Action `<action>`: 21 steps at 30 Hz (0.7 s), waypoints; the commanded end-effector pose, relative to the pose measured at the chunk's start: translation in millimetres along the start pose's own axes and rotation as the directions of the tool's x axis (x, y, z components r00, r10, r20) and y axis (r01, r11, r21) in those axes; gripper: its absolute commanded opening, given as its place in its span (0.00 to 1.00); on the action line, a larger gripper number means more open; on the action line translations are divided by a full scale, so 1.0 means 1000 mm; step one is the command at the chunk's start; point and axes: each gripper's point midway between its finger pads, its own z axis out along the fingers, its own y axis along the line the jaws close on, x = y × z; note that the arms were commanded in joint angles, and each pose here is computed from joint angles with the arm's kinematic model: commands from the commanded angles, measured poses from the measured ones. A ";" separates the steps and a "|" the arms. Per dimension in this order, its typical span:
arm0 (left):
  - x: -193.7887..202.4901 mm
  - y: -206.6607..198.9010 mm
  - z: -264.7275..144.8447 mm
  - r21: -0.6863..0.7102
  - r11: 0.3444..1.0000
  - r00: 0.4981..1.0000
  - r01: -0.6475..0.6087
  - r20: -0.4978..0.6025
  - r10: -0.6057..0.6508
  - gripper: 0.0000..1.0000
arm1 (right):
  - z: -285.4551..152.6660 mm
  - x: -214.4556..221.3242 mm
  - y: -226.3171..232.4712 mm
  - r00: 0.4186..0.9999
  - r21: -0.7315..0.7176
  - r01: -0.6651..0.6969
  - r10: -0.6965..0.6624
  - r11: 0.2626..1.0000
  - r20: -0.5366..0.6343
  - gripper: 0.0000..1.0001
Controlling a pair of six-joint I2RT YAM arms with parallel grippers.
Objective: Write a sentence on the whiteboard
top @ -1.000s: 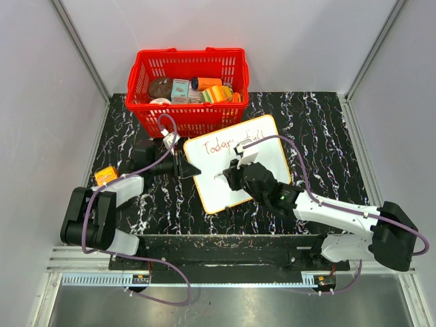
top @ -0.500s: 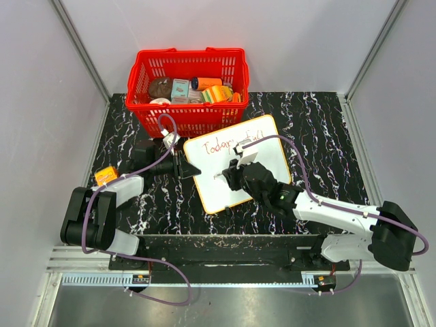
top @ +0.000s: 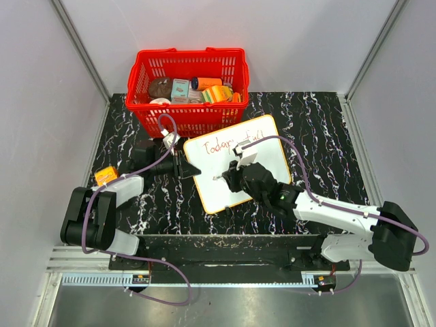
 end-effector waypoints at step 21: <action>0.009 0.015 0.005 -0.074 0.993 0.996 -0.088 -0.024 0.086 0.00 | -0.006 -0.018 -0.018 0.998 0.107 -0.008 0.001 0.994 0.064 0.00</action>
